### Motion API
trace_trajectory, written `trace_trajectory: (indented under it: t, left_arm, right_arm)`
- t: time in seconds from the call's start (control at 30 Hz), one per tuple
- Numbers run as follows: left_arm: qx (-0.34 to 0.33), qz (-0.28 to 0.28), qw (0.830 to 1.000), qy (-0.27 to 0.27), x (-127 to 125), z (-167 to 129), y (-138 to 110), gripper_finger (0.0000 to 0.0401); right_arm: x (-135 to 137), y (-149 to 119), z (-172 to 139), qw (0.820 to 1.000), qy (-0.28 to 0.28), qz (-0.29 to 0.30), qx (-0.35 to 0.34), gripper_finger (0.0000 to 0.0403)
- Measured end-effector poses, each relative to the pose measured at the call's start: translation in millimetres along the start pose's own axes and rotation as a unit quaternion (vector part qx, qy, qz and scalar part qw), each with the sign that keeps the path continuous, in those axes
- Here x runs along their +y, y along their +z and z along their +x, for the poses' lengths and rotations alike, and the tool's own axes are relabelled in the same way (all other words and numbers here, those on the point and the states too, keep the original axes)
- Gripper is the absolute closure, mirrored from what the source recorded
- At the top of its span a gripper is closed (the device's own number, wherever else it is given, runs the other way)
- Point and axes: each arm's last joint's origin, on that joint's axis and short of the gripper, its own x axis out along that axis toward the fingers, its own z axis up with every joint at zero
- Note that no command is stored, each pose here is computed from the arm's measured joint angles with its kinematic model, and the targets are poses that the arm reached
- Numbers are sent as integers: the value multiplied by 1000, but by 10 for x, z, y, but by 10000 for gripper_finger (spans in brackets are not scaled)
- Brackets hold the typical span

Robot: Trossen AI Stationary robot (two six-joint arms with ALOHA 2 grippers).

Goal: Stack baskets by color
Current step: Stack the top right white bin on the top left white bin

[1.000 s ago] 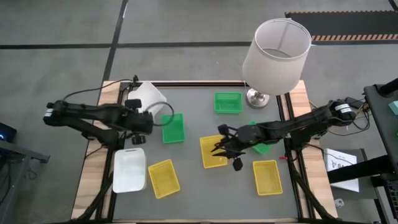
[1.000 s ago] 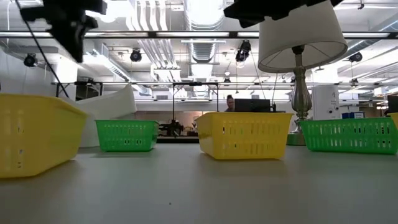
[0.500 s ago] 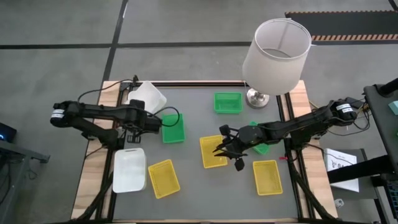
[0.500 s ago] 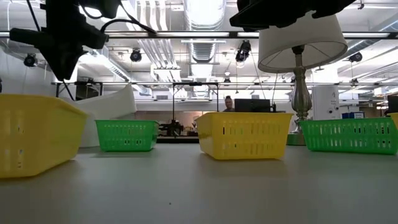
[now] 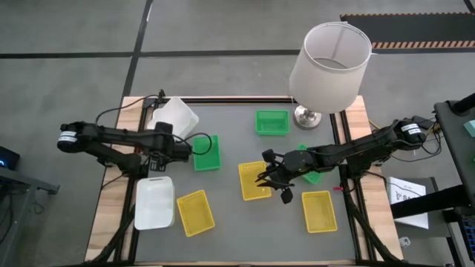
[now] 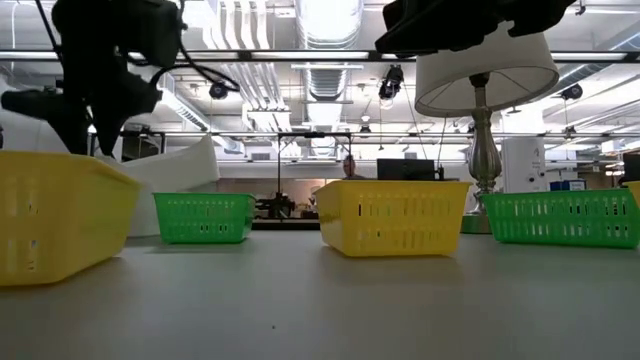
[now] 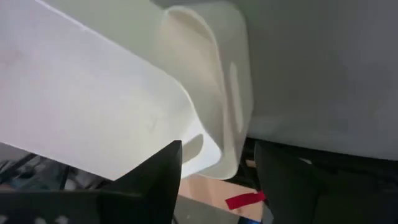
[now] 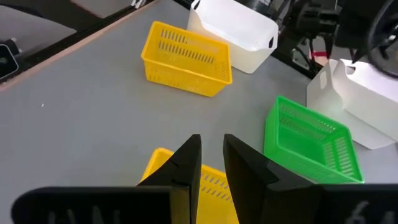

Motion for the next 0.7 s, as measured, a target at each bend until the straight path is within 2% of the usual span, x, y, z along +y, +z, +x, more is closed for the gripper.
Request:
trace_trajectory:
  t: [0.23, 0.37, 0.53, 0.7]
  left_arm:
    - [1, 0, 1000, 15, -51, 116, 8, 215]
    - [-6, 0, 1000, 17, -66, 148, 24, 235]
    - [-8, -1, 1000, 18, -62, 141, 25, 295]
    - [-11, -4, 1000, 18, -54, 126, 31, 379]
  right_arm:
    - [2, -4, 0, 1000, 1, 0, 2, 342]
    - [2, -4, 0, 1000, 1, 0, 2, 342]
    - [2, -5, 0, 1000, 1, 0, 3, 342]
    - [2, -5, 0, 1000, 1, 0, 3, 342]
